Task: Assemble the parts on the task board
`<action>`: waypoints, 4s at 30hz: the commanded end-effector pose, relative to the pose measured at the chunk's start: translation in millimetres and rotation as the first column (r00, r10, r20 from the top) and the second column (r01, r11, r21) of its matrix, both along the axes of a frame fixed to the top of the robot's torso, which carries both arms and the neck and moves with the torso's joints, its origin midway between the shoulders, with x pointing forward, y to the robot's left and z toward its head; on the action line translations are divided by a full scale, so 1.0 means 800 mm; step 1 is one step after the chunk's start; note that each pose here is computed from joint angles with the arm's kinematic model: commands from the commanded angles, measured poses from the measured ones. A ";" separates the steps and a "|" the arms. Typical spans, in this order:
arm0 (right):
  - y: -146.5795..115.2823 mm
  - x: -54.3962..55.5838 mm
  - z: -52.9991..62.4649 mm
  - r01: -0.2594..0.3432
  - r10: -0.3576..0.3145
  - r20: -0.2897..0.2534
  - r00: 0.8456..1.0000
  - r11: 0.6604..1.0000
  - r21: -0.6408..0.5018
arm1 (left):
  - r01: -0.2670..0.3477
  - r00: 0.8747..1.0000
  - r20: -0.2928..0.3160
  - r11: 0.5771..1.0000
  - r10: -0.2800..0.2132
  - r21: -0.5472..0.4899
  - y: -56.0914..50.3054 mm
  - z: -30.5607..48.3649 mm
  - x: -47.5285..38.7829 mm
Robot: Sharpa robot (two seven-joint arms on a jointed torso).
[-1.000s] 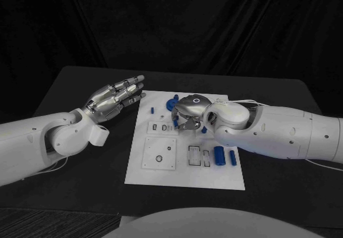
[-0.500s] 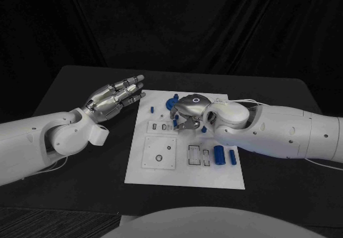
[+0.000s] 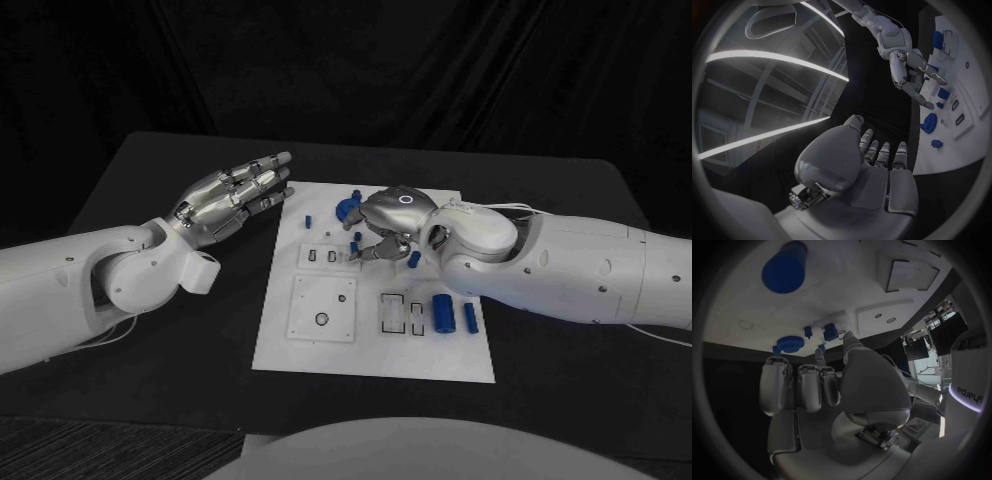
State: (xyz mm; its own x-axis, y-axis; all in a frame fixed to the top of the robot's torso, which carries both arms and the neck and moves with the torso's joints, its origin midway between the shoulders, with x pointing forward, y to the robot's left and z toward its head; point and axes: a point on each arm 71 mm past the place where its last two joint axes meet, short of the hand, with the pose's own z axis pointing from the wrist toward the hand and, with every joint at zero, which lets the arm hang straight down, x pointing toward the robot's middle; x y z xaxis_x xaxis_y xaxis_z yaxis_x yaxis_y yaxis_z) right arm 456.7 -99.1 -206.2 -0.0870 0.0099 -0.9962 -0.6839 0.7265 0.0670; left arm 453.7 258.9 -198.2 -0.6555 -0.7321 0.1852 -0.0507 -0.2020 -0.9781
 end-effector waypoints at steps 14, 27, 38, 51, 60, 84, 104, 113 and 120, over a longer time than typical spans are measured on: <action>-0.078 -0.008 0.106 -0.027 -0.036 0.125 0.992 0.885 0.465 | -0.036 0.999 0.022 0.999 0.036 -0.005 0.006 0.0038 -0.005; -0.147 0.002 0.134 0.067 -0.178 0.128 0.976 0.796 0.602 | -0.101 0.941 0.337 0.975 0.030 0.196 0.009 0.0242 -0.014; -0.156 0.006 0.139 0.075 -0.199 0.145 0.969 0.799 0.597 | -0.330 0.674 0.682 0.711 -0.284 0.621 -0.012 0.0796 0.003; -0.156 0.016 0.130 0.165 -0.230 0.048 0.972 0.815 0.555 | -0.237 0.863 0.313 0.227 -0.396 0.944 -0.071 0.0838 0.045; -0.157 0.021 0.124 0.215 -0.247 -0.008 0.969 0.824 0.524 | -0.164 0.901 0.164 0.035 -0.402 0.986 -0.122 0.0734 0.063; -0.159 0.027 0.110 0.260 -0.267 -0.057 0.962 0.832 0.490 | -0.016 0.951 -0.014 -0.094 -0.310 0.995 -0.187 0.0574 0.081; -0.159 0.029 0.101 0.276 -0.274 -0.075 0.959 0.833 0.479 | 0.015 0.953 -0.041 -0.091 -0.299 0.996 -0.196 0.0293 0.082; -0.159 0.029 0.097 0.281 -0.275 -0.082 0.958 0.834 0.475 | 0.028 0.953 -0.051 -0.080 -0.299 0.996 -0.198 0.0153 0.077; -0.159 0.029 0.095 0.282 -0.275 -0.085 0.958 0.835 0.473 | 0.035 0.951 -0.058 -0.079 -0.303 0.996 -0.201 0.0105 0.075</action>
